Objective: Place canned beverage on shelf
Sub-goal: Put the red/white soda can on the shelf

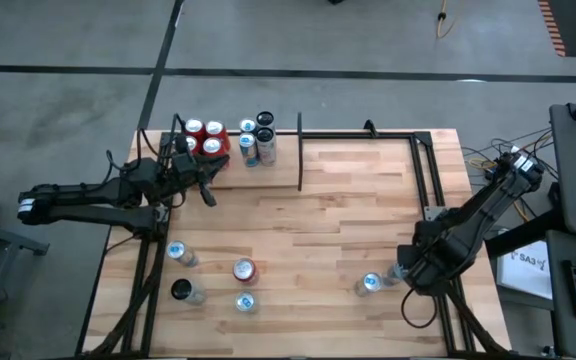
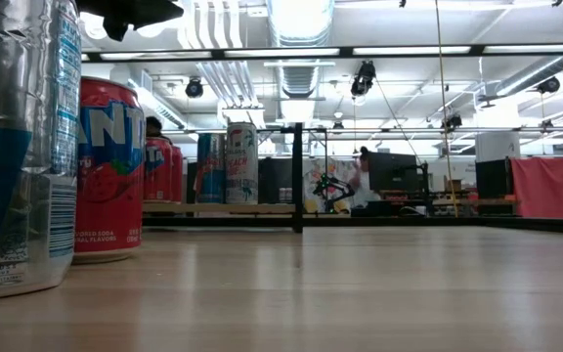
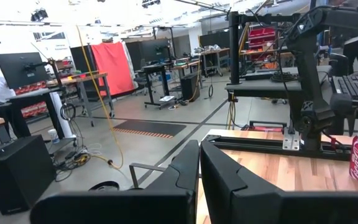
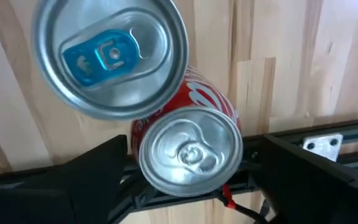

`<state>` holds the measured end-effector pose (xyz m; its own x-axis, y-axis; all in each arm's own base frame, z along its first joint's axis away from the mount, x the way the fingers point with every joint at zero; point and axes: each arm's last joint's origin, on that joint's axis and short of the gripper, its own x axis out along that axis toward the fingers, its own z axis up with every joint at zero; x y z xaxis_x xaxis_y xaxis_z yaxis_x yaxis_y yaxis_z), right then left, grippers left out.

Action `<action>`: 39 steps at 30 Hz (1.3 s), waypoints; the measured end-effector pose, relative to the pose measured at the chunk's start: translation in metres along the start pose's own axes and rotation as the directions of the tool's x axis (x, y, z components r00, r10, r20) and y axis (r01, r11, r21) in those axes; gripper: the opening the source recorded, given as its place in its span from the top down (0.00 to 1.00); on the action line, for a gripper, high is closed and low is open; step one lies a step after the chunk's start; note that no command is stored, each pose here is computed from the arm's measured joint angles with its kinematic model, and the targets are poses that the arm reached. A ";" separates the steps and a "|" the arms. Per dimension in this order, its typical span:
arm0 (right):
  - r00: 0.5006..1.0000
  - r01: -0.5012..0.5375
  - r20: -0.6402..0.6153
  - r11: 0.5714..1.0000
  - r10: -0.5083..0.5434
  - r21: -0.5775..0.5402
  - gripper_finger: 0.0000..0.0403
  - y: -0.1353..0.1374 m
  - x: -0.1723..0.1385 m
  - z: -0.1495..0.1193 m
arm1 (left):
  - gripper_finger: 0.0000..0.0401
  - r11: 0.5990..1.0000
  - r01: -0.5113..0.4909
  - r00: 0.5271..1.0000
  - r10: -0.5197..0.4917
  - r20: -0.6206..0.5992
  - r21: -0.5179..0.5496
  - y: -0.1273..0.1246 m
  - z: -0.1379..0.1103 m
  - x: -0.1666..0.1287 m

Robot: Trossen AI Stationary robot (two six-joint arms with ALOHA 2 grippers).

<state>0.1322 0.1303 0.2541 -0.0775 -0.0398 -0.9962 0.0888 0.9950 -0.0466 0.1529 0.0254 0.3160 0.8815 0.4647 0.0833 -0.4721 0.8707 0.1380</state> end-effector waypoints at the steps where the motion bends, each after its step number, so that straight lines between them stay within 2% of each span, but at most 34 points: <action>1: 1.000 0.002 -0.002 1.000 -0.002 0.000 0.13 0.000 0.002 0.000 | 1.00 1.000 0.000 1.000 0.000 0.000 0.000 0.000 0.000 0.000; 10: 1.000 -0.001 -0.003 1.000 0.001 -0.006 0.13 0.000 0.025 0.001 | 1.00 1.000 0.000 1.000 0.000 0.000 0.000 0.000 0.000 0.000; 14: 1.000 0.018 -0.016 0.999 -0.018 0.036 0.16 -0.003 0.033 -0.001 | 1.00 1.000 0.000 1.000 0.000 0.000 0.000 0.000 0.000 0.000; 18: 0.999 0.038 -0.031 0.996 -0.035 0.079 0.25 -0.005 0.038 -0.003 | 1.00 1.000 0.000 1.000 0.000 0.000 0.000 0.000 0.000 0.000; 23: 0.999 0.042 -0.039 0.989 -0.037 0.142 0.26 -0.007 0.036 -0.001 | 1.00 1.000 0.001 1.000 -0.001 -0.001 0.001 0.000 0.000 0.000; 30: 0.983 0.177 -0.015 0.938 -0.181 0.299 0.26 -0.027 0.023 0.008 | 1.00 1.000 0.000 1.000 0.000 -0.001 0.001 0.000 0.000 0.000; 39: 0.959 0.279 -0.073 0.884 -0.272 0.374 0.26 -0.067 0.012 0.028 | 1.00 1.000 0.000 1.000 0.000 -0.001 0.001 0.000 0.000 0.000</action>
<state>0.1535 0.0608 0.2434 -0.1706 -0.3025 -0.9377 0.4287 0.8341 -0.3471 0.1529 0.0254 0.3158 0.8816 0.4647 0.0823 -0.4719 0.8706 0.1388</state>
